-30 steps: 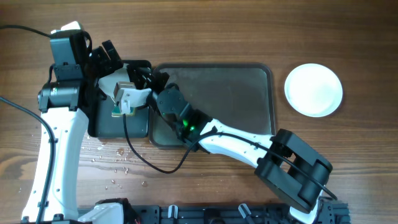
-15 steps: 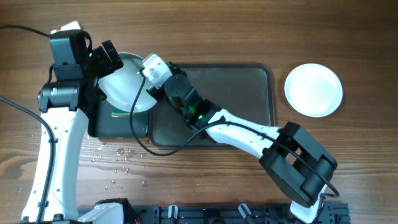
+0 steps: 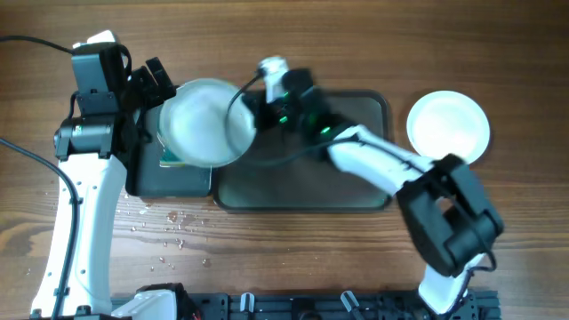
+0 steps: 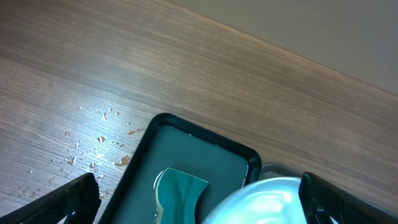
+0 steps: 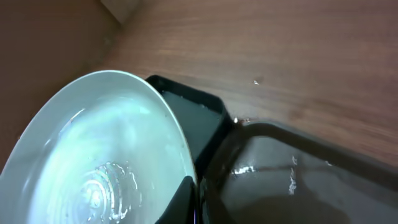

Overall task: Clean dirty plates on tray and stack at the side
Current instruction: 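Carry the plate rightward with the right gripper to the plate stack, then lower the plate onto the stacked plates and release it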

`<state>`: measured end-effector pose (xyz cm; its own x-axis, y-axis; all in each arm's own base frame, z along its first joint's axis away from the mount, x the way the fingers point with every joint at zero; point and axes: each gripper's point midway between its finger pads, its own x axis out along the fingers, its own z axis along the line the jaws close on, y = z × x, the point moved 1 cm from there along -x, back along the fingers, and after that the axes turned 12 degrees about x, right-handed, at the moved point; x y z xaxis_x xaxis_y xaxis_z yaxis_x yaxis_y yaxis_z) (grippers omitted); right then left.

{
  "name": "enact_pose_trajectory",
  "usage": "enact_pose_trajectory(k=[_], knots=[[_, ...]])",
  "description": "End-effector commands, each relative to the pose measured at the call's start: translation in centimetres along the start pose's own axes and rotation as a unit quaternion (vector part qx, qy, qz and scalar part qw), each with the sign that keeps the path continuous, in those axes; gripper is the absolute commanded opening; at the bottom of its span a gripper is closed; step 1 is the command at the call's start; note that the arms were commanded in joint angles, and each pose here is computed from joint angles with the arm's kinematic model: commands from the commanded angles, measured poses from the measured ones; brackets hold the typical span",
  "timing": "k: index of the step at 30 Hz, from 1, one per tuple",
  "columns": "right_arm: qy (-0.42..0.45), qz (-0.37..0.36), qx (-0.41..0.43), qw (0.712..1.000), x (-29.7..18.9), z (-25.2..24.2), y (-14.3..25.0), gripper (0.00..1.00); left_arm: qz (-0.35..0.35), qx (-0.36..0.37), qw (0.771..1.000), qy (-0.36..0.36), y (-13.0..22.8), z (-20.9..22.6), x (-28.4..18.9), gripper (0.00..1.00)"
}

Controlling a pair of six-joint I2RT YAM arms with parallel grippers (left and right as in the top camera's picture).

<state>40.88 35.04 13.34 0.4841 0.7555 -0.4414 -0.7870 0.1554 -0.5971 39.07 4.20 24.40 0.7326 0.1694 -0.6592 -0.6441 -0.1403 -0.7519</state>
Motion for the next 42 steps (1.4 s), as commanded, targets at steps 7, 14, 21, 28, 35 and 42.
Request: enact_pose_trajectory(k=[7,14,21,28,35,42], knots=[[-0.146,0.075,0.230,0.959,-12.7,-6.7,-7.2,0.04,-0.002,-0.002,1.000,-0.002,-0.2,0.2,0.0,1.00],[-0.041,-0.018,0.338,0.940,-20.1,-17.9,-9.8,0.04,-0.002,-0.003,1.000,-0.002,-0.2,0.2,0.0,1.00],[0.131,-0.111,0.360,0.917,-27.5,-26.2,-9.7,0.04,-0.002,-0.002,1.000,-0.002,-0.2,0.2,0.0,1.00],[0.312,-0.144,0.345,0.874,-34.9,-29.6,-7.6,0.04,-0.002,-0.002,1.000,-0.002,-0.2,0.2,0.0,1.00],[0.458,-0.076,0.399,0.791,-37.9,-31.5,-0.5,0.04,-0.002,-0.002,1.000,-0.002,-0.2,0.2,0.0,1.00],[0.515,-0.085,0.411,0.747,-38.7,-33.6,2.8,0.04,-0.002,-0.002,1.000,-0.002,-0.2,0.2,0.0,1.00]])
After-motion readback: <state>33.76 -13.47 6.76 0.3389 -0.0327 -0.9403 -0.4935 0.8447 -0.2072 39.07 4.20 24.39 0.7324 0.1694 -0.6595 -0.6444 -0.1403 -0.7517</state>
